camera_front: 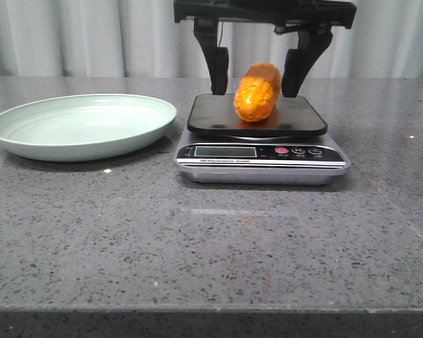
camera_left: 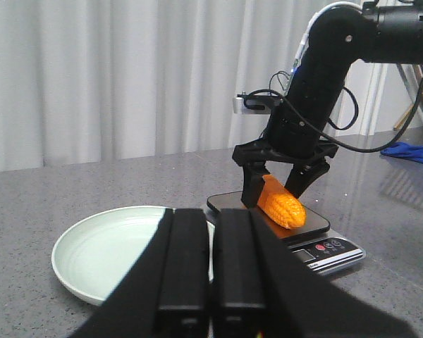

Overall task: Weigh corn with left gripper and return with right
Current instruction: 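Lower the right gripper onto the corn on the scale and grasp it, then carry the corn with the right gripper back over the plate and lower it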

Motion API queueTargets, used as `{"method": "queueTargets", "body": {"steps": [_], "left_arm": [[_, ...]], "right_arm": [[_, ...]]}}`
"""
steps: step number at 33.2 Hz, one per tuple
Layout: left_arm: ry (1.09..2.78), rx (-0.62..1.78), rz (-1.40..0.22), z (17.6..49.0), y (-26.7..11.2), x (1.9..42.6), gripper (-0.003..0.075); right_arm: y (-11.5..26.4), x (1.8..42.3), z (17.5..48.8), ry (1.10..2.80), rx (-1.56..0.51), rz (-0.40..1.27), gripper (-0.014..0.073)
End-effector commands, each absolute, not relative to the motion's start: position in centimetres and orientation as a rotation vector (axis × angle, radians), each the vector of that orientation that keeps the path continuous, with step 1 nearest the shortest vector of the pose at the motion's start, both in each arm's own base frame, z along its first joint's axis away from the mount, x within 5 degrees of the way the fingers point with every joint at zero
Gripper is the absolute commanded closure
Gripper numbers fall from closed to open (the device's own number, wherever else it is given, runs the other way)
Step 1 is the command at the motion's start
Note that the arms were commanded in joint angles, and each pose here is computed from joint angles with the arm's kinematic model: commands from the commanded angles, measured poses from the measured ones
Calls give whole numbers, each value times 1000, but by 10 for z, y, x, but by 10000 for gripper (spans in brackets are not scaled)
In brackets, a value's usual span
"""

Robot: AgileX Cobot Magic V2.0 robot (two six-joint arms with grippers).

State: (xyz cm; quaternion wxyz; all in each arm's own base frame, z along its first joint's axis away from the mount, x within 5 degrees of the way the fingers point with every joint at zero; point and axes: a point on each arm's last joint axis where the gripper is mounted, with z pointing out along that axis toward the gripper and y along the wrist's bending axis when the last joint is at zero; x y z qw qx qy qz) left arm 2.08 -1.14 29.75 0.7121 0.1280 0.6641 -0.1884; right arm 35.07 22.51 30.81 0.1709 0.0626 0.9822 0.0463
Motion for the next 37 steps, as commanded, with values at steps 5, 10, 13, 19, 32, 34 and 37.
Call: {"method": "queueTargets", "body": {"steps": [5, 10, 13, 19, 32, 34, 37], "left_arm": [[1353, 259, -447, 312, -8, 14, 588], [1353, 259, -447, 312, -8, 14, 588], [1352, 259, -447, 312, -8, 14, 588], [1352, 259, -447, 312, -8, 14, 588], [1352, 259, -447, 312, -8, 14, 588], [1352, 259, -447, 312, -8, 14, 588], [1352, 259, -447, 312, -8, 14, 588]], "right_arm": [[219, 345, 322, 2804, 190, 77, 208], [222, 346, 326, 2769, 186, 144, 405], [230, 346, 335, 2736, 171, 240, 412], [259, 342, 361, 2572, -17, 418, 412], [320, 350, 352, 2581, -287, 547, 394], [325, 352, 348, 2590, -308, 544, 347], [332, 356, 341, 2611, -338, 559, 190]]}}
